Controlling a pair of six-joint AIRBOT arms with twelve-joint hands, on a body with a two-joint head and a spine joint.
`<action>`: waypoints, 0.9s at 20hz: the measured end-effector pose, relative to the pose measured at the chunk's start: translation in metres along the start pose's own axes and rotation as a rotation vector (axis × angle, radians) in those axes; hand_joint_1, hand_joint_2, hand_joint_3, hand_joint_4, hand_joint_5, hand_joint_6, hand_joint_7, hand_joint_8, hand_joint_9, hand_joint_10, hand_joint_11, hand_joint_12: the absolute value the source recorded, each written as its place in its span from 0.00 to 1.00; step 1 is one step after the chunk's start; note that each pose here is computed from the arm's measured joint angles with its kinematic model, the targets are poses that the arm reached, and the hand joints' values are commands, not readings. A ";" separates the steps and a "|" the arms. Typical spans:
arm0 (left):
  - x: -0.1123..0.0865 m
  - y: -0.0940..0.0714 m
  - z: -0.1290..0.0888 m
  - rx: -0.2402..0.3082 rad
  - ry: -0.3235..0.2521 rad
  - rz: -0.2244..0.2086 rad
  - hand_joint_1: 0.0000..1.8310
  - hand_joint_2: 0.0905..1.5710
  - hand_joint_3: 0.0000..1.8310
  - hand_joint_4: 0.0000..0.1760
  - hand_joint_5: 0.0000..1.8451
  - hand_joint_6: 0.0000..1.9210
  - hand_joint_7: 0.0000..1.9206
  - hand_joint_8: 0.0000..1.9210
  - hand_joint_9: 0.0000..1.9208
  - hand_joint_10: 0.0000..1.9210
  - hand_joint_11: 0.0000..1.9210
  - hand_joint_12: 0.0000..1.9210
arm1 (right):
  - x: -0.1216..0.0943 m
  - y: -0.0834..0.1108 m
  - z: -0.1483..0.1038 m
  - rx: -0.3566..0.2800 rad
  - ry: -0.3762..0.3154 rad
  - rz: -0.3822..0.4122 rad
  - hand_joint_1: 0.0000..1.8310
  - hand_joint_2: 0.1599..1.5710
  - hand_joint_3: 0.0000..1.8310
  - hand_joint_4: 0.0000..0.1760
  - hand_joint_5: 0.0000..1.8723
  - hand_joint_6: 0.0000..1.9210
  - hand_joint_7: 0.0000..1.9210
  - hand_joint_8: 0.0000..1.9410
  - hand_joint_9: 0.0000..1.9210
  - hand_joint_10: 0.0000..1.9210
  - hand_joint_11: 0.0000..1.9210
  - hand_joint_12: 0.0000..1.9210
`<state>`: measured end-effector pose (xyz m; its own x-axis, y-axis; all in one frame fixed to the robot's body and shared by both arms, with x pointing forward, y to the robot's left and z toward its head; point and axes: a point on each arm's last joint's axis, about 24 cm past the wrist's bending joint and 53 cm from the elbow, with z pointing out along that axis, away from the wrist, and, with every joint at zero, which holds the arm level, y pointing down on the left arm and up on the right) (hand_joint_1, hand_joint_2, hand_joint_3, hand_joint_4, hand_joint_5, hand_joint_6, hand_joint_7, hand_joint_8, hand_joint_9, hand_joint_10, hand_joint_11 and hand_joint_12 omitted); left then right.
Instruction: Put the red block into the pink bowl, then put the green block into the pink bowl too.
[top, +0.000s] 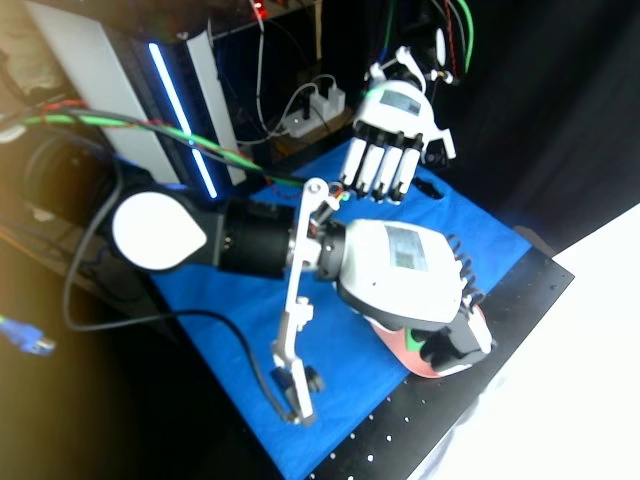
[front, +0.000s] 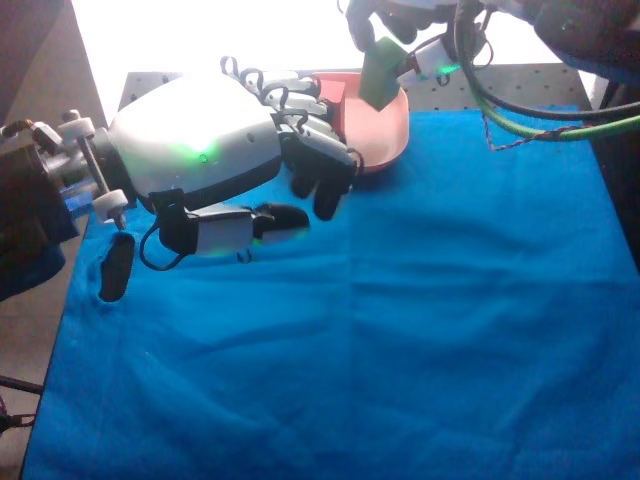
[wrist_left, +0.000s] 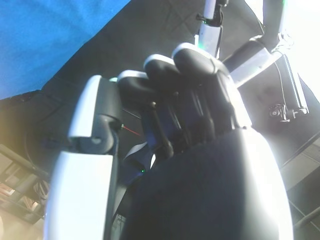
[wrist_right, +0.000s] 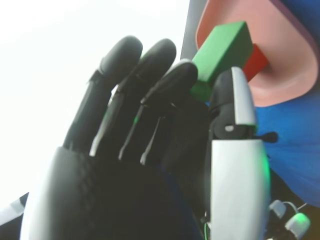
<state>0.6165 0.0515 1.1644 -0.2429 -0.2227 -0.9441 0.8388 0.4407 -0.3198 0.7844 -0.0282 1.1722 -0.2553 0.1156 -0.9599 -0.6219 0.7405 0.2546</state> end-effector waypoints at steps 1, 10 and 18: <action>0.000 0.000 0.000 0.000 0.000 0.000 0.56 0.78 0.00 0.00 0.40 0.70 0.31 0.77 0.27 0.92 0.17 1.00 | 0.000 0.001 0.000 -0.001 0.000 0.001 0.70 0.66 0.00 0.00 0.54 0.44 0.56 0.47 0.61 0.42 0.45 0.74; 0.001 0.001 0.000 -0.002 0.002 0.000 0.65 0.78 0.00 0.00 0.39 0.61 0.41 0.80 0.27 0.87 0.17 1.00 | 0.002 -0.002 0.000 0.003 0.002 0.004 0.74 0.61 0.00 0.00 0.48 0.19 0.61 0.35 0.65 0.24 0.43 0.66; 0.001 0.001 0.000 -0.004 0.001 -0.002 0.63 0.79 0.00 0.00 0.38 0.63 0.37 0.83 0.25 0.91 0.16 1.00 | 0.003 0.000 0.001 0.001 0.004 0.007 0.66 0.56 0.00 0.00 0.45 0.00 0.61 0.01 0.63 0.12 0.41 0.64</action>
<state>0.6171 0.0522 1.1635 -0.2446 -0.2228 -0.9437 0.8364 0.4439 -0.3216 0.7843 -0.0273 1.1689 -0.2624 0.1182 -0.9577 -0.6198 0.7400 0.2611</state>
